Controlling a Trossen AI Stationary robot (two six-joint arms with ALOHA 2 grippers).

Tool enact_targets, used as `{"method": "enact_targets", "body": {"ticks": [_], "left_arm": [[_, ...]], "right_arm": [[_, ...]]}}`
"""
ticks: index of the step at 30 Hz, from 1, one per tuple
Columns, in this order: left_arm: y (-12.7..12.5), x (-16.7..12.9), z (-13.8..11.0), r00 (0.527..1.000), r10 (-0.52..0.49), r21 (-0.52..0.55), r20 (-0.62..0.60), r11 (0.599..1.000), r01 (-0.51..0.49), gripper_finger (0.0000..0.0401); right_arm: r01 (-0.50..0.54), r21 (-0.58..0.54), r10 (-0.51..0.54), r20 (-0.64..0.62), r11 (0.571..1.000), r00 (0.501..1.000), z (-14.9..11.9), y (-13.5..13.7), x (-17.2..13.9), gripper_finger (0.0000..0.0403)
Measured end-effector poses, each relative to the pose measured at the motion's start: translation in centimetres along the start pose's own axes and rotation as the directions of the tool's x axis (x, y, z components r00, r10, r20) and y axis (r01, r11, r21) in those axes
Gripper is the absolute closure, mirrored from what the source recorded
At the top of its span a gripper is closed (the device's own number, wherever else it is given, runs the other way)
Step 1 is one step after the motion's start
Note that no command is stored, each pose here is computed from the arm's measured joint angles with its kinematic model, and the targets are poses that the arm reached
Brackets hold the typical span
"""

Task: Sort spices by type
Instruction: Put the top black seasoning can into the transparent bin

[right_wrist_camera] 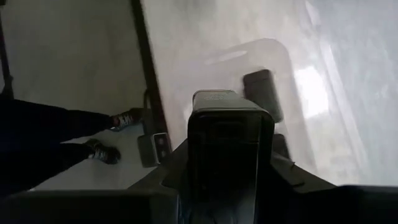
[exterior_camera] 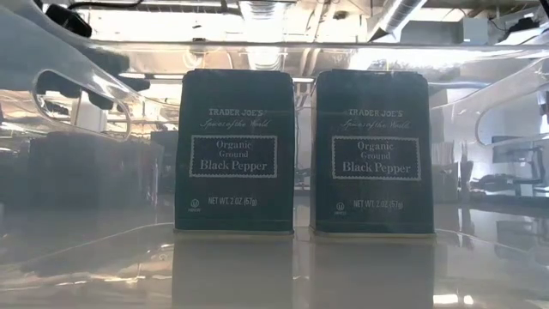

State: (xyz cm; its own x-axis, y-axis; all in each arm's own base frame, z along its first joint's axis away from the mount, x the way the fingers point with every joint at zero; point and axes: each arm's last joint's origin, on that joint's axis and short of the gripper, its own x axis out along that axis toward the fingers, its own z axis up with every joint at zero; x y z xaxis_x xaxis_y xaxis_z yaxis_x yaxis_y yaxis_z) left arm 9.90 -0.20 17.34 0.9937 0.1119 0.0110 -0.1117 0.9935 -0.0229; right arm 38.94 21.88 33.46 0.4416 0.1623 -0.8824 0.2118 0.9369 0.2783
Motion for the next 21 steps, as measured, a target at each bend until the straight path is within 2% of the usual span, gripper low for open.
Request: {"method": "enact_targets", "body": {"ticks": [10,16,21], "left_arm": [[0.0,0.0,-0.1,1.0,0.002,0.001,-0.016,1.0,-0.002,0.0111],[0.0,0.0,-0.1,1.0,0.003,0.002,-0.02,1.0,-0.003,0.0111],[0.0,0.0,-0.2,1.0,0.004,0.002,-0.022,1.0,-0.004,0.0111]], "right_arm": [[-0.032,-0.085,0.031,-0.013,0.996,0.999,-2.0,2.1,0.2,0.026],[0.033,-0.129,-0.036,-0.018,0.991,0.999,-3.0,2.3,0.2,0.026],[0.063,-0.138,-0.07,-0.046,0.989,0.997,-3.8,1.9,2.6,0.026]]}}
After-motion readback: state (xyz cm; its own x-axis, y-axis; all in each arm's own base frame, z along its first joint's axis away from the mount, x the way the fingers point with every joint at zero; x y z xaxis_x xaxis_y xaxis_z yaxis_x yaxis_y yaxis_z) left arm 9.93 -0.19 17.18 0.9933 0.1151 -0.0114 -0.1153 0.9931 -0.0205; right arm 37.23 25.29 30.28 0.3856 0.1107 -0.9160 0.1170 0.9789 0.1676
